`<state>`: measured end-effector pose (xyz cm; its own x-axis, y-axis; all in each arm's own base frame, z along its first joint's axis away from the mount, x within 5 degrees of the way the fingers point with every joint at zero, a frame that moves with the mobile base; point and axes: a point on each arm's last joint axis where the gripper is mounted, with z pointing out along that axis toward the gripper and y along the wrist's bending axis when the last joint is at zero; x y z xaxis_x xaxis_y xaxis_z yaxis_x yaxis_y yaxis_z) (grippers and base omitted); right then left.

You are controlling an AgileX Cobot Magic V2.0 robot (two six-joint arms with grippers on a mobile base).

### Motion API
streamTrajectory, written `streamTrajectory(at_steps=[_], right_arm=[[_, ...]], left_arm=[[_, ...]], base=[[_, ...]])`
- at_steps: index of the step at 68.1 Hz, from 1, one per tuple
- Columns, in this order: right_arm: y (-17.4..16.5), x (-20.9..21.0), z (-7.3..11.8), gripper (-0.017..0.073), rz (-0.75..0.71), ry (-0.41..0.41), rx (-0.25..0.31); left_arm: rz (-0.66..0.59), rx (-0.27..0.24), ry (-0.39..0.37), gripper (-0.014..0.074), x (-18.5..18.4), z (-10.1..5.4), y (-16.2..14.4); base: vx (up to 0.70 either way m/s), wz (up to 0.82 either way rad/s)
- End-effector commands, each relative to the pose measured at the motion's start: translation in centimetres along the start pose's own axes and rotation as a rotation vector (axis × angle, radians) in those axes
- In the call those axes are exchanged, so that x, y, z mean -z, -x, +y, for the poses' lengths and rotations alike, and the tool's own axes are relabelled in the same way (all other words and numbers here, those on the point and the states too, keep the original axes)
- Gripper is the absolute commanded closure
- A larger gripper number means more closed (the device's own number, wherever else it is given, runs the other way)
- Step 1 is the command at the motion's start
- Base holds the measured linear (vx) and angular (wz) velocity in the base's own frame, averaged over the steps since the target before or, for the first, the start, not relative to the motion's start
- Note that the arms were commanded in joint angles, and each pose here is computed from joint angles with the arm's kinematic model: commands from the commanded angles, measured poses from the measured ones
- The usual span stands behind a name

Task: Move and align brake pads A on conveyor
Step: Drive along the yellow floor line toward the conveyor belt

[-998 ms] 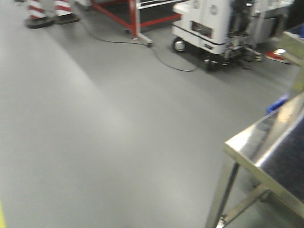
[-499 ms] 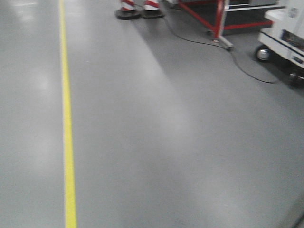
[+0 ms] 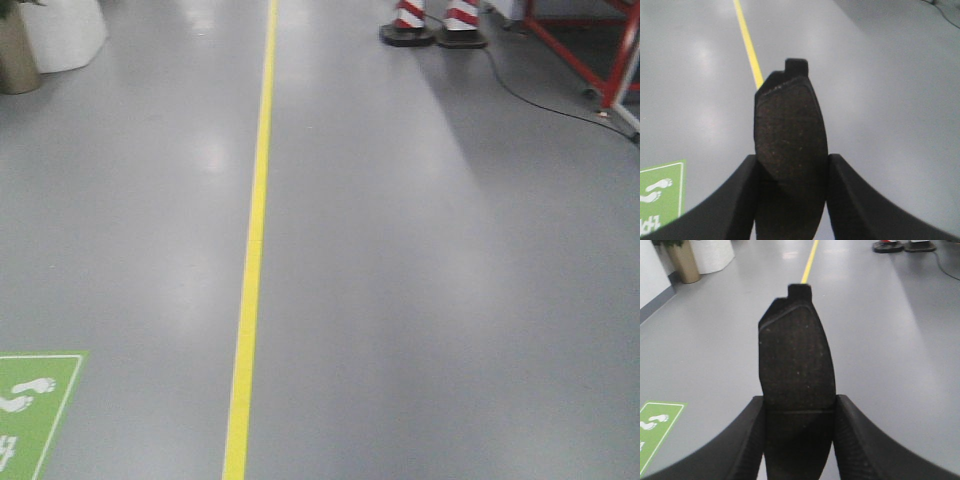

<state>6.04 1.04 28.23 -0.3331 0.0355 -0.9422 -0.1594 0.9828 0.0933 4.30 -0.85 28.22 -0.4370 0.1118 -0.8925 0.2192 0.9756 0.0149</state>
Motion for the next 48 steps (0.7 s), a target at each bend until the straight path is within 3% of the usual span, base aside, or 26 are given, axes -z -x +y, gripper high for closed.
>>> streamTrajectory(at_steps=[1,24,48], right_arm=[[1.77,0.41,0.19,0.0564,-0.118,0.012,0.015],[1.77,0.41,0.19,0.0564,-0.118,0.012,0.015],[1.77,0.41,0.19,0.0564,-0.118,0.012,0.015]], left_arm=[[-0.119,0.006,-0.006,0.0599,0.48,-0.02,1.6],[-0.119,0.006,-0.006,0.0599,0.48,-0.02,1.6],[-0.119,0.006,-0.006,0.0599,0.48,-0.02,1.6]], base=[[0.16,0.44],[0.24,0.31],[0.44,-0.07]])
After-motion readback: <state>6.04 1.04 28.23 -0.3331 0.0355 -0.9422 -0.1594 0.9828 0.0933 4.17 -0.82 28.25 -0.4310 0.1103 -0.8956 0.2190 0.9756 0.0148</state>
